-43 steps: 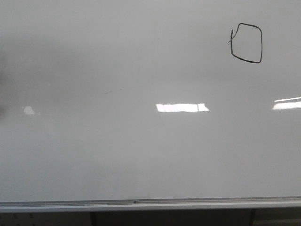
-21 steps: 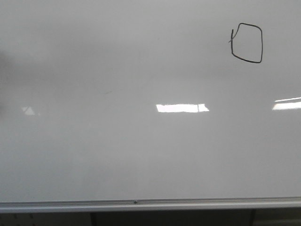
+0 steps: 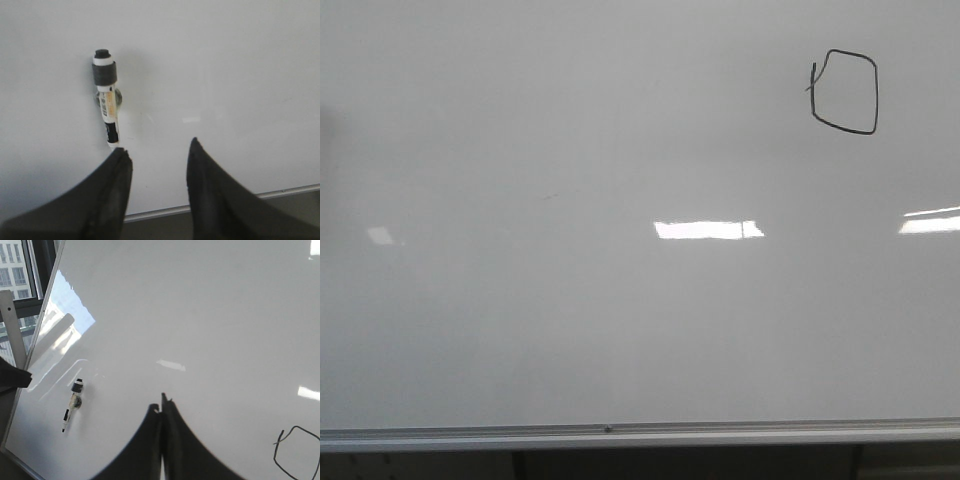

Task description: Write number 0 on whiteboard

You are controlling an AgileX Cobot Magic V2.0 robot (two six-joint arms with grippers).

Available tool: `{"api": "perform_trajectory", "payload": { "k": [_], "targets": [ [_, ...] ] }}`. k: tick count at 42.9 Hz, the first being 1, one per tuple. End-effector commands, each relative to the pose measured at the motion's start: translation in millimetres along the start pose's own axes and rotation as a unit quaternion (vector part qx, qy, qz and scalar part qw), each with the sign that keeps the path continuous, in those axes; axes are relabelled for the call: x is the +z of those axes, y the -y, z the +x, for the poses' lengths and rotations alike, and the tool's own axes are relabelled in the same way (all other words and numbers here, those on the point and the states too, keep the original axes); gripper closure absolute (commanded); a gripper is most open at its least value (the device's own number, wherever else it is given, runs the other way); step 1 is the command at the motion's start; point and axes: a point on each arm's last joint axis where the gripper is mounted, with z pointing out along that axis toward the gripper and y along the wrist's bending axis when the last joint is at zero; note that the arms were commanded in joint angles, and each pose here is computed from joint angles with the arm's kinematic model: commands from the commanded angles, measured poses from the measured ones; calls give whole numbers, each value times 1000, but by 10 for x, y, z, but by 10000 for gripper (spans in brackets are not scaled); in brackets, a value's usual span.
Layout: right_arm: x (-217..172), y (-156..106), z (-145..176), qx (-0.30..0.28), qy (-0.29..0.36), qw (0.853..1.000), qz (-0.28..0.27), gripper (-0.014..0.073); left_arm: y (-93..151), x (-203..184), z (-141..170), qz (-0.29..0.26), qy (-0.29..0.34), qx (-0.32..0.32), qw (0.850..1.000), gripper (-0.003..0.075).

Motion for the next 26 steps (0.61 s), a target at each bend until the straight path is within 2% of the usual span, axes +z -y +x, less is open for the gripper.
{"api": "perform_trajectory", "payload": {
  "k": [1, 6, 15, 26],
  "targets": [
    [-10, 30, -110, 0, 32, 999, 20, 664, 98, -248, 92, 0, 70, -10, 997, 619],
    [-10, 31, -111, 1, 32, 999, 21, 664, 199, -449, 374, 4, 105, -12, 994, 741],
    [-10, 31, -111, 1, 32, 999, 21, 664, 351, -797, 770, 0, 178, 12, 984, 740],
    [-10, 31, -111, 1, 32, 999, 21, 664, 455, -1065, 929, -3, 243, 35, 969, 740]
  ]
}}
